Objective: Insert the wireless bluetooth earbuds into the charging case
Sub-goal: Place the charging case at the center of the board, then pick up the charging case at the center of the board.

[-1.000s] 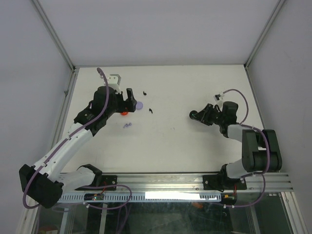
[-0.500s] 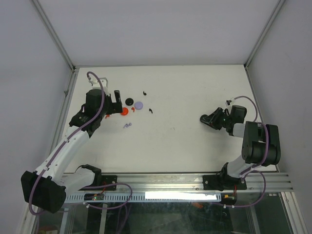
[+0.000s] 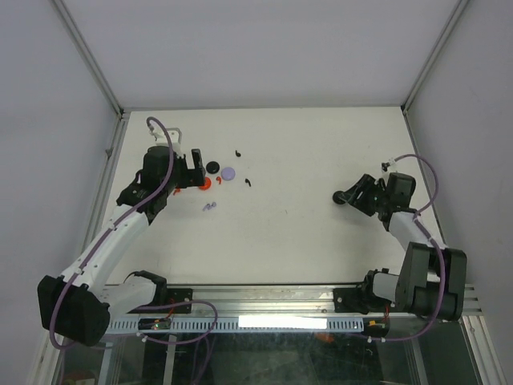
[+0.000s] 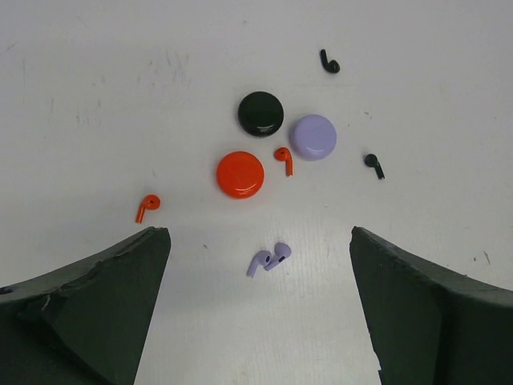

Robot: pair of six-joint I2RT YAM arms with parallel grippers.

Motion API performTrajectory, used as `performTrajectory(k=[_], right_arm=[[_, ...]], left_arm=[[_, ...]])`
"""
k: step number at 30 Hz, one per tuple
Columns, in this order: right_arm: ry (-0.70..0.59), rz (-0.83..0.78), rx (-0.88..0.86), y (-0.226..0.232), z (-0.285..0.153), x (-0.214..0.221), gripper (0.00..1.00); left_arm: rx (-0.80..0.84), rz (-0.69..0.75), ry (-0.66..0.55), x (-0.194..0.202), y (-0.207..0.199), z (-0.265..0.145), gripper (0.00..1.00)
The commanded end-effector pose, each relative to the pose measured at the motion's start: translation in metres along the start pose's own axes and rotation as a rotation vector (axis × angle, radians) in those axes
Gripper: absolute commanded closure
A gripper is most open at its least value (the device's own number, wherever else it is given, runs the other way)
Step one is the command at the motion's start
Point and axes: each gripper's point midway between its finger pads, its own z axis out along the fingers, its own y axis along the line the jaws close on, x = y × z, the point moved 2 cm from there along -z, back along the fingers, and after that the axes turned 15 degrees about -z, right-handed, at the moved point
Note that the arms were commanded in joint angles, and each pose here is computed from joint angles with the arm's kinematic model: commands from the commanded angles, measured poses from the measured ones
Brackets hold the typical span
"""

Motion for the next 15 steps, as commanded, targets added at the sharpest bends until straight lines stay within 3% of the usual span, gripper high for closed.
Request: performTrajectory(k=[1, 15], right_arm=[[-0.087, -0.109, 0.034, 0.005, -0.024, -0.02, 0.43], [-0.223, -0.379, -0.199, 0.073, -0.038, -0.032, 0.38]], left_arm=[[0.027, -0.017, 0.033, -0.005, -0.01, 0.01, 0.01], [0.011, -0.049, 0.296, 0.026, -0.036, 0.09, 0.04]])
